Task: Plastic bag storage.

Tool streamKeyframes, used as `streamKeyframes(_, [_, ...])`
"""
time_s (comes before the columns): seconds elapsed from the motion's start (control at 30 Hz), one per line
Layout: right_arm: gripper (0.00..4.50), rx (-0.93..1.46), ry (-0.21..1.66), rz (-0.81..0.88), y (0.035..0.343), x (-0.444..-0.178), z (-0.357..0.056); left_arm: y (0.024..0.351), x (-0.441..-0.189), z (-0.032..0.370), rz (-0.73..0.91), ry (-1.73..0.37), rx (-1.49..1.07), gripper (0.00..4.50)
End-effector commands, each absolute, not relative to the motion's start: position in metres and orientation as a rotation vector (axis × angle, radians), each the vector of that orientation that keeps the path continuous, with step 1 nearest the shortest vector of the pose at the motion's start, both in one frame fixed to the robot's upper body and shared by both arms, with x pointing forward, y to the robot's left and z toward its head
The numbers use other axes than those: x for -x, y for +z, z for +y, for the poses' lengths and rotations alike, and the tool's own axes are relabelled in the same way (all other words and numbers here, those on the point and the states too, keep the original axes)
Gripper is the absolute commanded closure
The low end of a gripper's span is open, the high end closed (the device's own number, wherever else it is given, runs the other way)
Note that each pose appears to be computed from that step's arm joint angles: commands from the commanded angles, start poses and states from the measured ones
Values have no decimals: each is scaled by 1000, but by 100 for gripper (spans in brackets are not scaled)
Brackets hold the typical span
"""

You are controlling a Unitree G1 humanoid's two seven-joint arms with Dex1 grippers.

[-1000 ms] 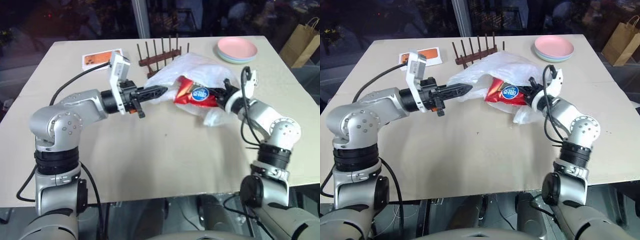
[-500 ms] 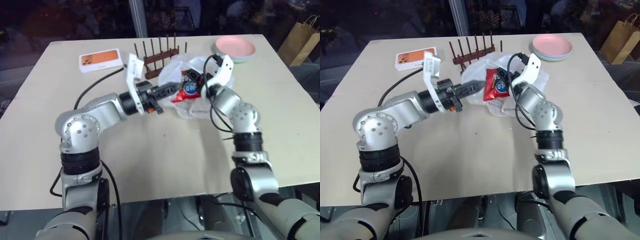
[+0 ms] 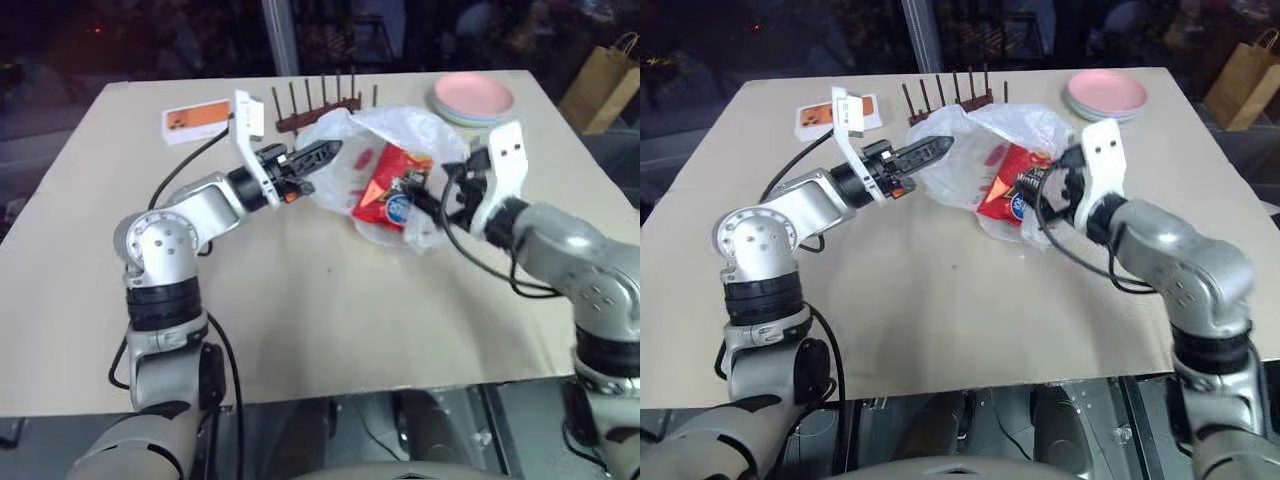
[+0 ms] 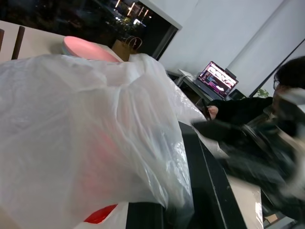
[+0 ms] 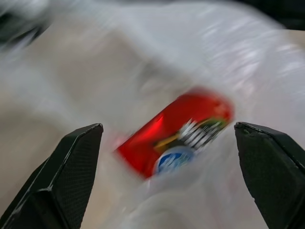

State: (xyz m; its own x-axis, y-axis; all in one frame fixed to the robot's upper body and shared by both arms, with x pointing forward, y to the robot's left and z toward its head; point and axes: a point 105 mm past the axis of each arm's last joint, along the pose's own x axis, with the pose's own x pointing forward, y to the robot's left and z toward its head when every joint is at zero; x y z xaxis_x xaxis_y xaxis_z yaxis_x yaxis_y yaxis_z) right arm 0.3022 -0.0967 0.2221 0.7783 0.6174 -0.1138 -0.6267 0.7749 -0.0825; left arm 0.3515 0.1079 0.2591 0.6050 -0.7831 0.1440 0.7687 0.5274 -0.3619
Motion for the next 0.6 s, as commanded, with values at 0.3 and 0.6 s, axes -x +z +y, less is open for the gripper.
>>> streamKeyframes(0.3, [3, 136, 751, 6, 249, -263, -105, 274, -350, 102, -11, -967, 339, 450])
streamKeyframes(0.6, [3, 47, 641, 213, 204, -235, -116, 272, -353, 101, -7, -977, 328, 450])
